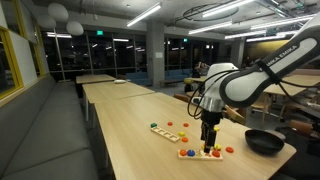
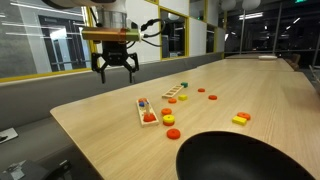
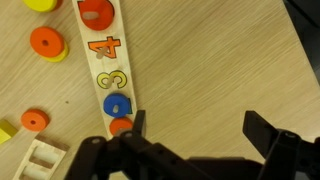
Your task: Remove the blue ring from the wooden platform
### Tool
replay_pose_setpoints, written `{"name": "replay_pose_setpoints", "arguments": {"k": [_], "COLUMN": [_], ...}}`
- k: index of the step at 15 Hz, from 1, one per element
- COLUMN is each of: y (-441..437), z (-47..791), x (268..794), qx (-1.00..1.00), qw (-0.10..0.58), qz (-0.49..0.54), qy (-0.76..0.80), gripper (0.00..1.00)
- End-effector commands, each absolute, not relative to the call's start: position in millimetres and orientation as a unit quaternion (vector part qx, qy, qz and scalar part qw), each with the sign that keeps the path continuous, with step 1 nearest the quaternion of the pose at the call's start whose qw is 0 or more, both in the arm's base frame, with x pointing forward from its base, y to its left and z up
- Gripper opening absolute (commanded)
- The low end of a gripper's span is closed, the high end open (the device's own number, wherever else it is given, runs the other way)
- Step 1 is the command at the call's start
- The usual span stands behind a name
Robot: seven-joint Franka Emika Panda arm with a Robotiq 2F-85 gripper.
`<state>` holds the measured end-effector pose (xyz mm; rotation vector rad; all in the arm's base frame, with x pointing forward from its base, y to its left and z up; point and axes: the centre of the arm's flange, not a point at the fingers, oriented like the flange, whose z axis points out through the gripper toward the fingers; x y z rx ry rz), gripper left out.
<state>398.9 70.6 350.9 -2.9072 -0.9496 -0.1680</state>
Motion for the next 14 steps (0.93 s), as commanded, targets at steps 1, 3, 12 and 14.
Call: {"name": "replay_pose_setpoints", "arguments": {"k": [1,3,12,14], "y": [80,82,72,67], "z": [324,312,278,274], "x": [421,432,472,481], "qx": [-0.938,-0.937,-0.942,-0.943], "qw": [0.035,0.027,0.002,-0.003], "qz": [-0.082,-0.091,-0.111,-0.116], "qy": [-0.334,-0.336,-0.316,-0.311], "gripper": [1.0,1.0,1.0,1.0]}}
